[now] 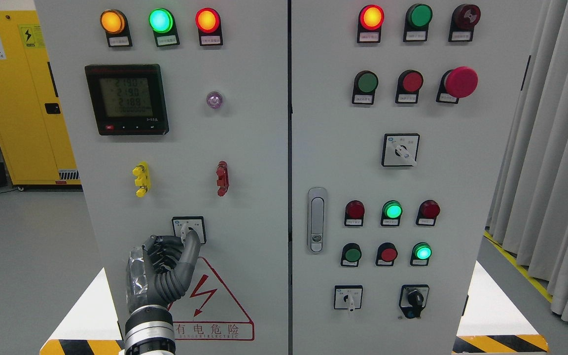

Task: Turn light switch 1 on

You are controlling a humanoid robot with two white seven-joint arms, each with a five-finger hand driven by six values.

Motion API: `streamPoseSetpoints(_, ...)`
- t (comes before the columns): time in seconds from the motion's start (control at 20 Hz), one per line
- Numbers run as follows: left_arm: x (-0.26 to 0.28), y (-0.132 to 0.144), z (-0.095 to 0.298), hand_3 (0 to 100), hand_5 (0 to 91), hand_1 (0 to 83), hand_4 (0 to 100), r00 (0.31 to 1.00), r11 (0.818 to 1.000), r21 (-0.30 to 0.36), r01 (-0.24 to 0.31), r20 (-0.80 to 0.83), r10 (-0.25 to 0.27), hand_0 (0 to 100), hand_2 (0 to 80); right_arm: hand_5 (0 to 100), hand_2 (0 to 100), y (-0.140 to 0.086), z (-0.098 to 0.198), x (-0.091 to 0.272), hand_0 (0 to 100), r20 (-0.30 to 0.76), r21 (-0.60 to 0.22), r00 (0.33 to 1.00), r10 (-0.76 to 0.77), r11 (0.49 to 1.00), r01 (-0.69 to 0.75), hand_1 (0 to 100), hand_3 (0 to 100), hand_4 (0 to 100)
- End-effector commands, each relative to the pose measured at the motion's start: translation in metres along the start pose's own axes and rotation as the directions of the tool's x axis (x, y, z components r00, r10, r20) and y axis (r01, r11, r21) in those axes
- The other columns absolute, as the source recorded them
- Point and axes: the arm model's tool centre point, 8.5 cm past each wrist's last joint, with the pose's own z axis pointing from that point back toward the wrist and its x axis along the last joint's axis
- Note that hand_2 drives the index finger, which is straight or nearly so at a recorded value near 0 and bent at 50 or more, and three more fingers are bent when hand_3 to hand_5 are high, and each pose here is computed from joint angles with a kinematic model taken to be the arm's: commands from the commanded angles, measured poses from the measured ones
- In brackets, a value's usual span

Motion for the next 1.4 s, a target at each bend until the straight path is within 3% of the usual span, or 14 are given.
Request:
streamPoseSetpoints(0.0, 0.0011, 0.0001, 0.0000, 81, 85.0, 61.5, 90, 1.000, 1.000, 0.002, -0.002, 0.003, 0.002, 38, 59.8, 0, 4, -0.0002, 0.0000, -0.0007, 0, -0.008, -0.002, 1.000, -0.028, 1.000, 0.028, 50, 0, 0)
streamPoseSetpoints(1.35, 0.0007, -0.0005, -0.0001, 81, 85.5, 62.8, 90, 1.000, 1.000, 0.003, -0.007, -0.003, 0.007, 37, 60.4, 0, 4, -0.0002, 0.0001, -0.0017, 0, -0.009, -0.002, 1.000, -0.028, 1.000, 0.028, 50, 0, 0)
